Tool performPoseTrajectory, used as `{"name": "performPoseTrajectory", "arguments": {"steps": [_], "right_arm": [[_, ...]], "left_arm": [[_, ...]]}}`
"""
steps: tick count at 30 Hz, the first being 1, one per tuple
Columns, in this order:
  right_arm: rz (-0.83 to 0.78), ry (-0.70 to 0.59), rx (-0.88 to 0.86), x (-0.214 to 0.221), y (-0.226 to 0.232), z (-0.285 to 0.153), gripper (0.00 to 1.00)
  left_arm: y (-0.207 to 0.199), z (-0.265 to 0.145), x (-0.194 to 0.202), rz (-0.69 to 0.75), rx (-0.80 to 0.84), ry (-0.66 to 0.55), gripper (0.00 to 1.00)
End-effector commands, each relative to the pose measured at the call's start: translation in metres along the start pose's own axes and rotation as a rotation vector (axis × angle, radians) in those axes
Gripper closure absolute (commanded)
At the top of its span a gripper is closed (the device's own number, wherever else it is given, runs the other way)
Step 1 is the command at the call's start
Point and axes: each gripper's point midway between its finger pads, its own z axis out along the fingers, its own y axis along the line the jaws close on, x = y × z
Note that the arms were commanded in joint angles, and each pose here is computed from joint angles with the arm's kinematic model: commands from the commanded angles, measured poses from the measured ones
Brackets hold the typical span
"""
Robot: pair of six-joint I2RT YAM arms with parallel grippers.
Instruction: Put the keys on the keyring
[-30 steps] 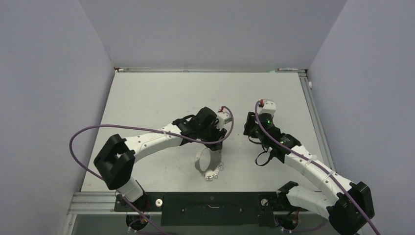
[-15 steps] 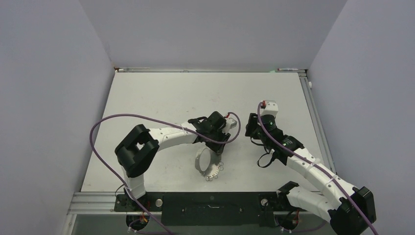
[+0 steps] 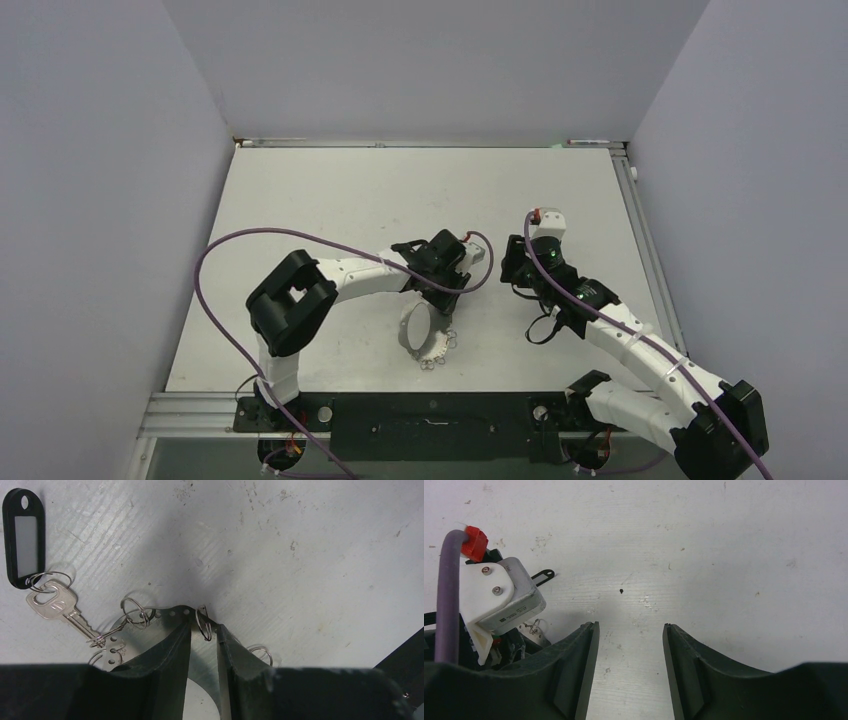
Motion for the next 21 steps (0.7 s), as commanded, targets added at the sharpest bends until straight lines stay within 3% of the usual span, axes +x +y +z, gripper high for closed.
{"name": "performPoseTrajectory", "arguments": {"steps": [1, 5, 12, 21], "right_arm": [[0.007, -0.025, -0.01, -0.006, 0.001, -0.001, 0.49], [0.007, -0.025, -0.011, -0.006, 0.001, -0.001, 0.49], [0.005, -0.021, -0.012, -0.005, 0.001, -0.001, 0.49], [0.012, -0.047, -0.013, -0.011, 0.0, -0.006, 0.5]], "left_arm": [[-0.008, -0.001, -0.026, 0.002, 0.012, -0.072, 0.78], [-0.008, 0.002, -0.025, -0.002, 0.013, -0.064, 0.82], [-0.014, 0.007, -0.02, -0.009, 0.056, -0.05, 1.0], [-0.03, -0.02, -0.031, 0.007, 0.205, -0.238, 1.0]]}}
